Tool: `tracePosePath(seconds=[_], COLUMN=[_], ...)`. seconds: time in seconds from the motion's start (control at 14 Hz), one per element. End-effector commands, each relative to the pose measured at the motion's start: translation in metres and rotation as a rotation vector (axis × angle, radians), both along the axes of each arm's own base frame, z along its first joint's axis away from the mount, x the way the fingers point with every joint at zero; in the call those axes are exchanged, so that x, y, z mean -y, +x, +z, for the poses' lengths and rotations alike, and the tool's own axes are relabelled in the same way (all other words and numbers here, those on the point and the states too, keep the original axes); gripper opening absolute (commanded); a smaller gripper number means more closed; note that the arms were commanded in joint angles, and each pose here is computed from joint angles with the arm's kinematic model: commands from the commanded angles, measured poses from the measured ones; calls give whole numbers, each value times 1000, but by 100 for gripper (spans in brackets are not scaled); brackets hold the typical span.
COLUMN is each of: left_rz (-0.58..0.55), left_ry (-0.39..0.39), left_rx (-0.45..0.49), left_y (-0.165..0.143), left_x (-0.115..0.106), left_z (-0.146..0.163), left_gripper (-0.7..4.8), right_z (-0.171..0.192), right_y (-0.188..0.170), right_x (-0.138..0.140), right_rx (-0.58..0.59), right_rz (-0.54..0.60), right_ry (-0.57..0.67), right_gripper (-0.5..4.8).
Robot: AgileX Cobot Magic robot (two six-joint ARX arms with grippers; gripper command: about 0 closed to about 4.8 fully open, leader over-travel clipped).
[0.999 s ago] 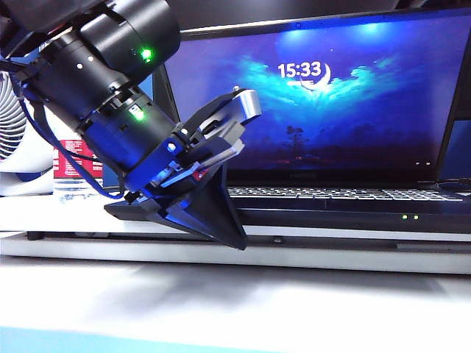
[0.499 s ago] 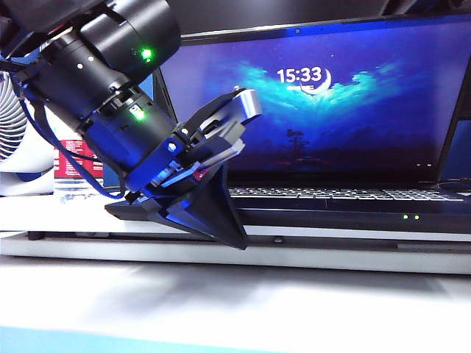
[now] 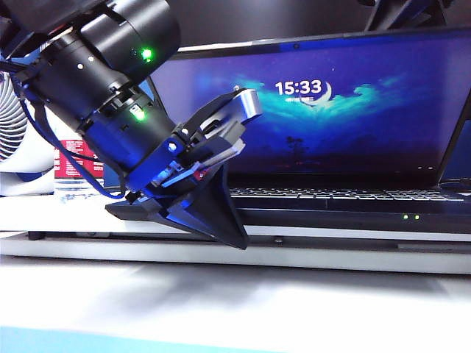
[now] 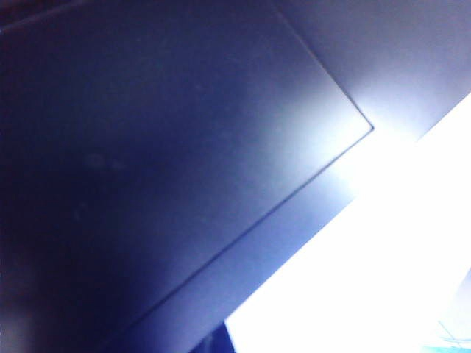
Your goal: Close the lid of the black laptop.
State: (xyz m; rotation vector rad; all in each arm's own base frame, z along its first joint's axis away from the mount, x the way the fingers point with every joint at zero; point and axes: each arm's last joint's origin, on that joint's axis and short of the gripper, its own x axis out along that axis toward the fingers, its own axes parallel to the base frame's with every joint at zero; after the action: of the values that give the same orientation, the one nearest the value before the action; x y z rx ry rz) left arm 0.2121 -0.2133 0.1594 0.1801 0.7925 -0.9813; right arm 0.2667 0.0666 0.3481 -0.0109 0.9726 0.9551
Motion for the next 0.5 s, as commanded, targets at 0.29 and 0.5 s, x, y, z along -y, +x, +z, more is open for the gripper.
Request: tracePosePath(seconds=[0.29,0.5], left_rz=[-33,-196], left_ry=[-32,-119], left_rx=[-66,-155], left_y=[1,-5], left_x=[-1,1], left_z=[-5,-4], left_gripper=[-5,-5], right_z=[-2,-2], right_y=[-8,-8], right_x=[0,-1], right_rx=[-59,-59], right_rz=[-2,-2], right_ry=[-50,-48], right_gripper=[-1,-1])
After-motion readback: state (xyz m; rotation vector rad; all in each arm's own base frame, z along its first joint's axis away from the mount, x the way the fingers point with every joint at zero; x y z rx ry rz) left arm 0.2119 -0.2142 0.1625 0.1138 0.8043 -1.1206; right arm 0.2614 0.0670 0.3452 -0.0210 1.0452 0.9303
